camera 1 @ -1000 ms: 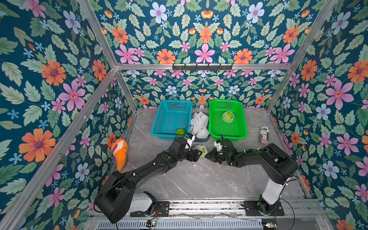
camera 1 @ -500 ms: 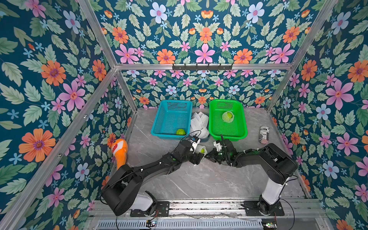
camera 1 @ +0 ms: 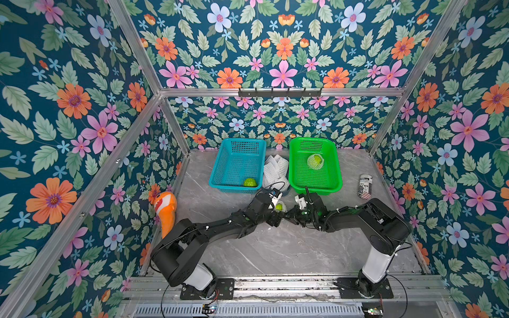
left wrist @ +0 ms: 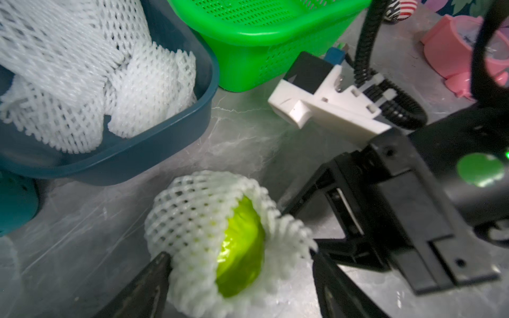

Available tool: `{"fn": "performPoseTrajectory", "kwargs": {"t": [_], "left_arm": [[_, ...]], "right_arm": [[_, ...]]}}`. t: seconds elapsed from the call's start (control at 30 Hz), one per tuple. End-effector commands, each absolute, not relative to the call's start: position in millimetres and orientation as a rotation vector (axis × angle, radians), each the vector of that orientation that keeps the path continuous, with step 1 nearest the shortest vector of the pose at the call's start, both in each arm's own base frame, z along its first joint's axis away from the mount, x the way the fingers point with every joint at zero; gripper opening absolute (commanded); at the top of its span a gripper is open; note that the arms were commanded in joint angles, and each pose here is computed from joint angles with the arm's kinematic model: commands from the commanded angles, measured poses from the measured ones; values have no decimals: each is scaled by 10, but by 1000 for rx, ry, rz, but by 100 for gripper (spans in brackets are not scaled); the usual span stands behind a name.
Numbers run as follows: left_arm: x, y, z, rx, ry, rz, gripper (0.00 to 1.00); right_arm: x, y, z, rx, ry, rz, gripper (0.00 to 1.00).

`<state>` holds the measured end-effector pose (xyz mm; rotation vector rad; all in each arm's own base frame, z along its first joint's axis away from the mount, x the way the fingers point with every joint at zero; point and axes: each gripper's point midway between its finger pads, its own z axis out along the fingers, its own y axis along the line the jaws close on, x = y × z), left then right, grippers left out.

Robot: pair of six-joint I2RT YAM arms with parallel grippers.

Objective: Sleeve custard apples in foam nets
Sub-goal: Put on the foam net on the custard apple.

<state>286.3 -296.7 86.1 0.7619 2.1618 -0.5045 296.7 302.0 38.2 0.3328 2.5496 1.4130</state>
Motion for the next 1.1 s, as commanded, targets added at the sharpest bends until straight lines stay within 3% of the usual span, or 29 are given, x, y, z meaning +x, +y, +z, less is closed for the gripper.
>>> {"fn": "performPoseTrajectory", "kwargs": {"t": [0.0,0.77,1.07], "left_arm": [[2917,-2939,816,729,2180,-474,82],[2990,-3066,718,771,2240,-527,75],[3005,-3060,646,801,2271,-493,74]], "right_arm": [[2973,3058,439,325,2524,1445,0],[2945,3175,458,300,2496,1583,0],[2936,3090,520,303,2481,1579,18]]}}
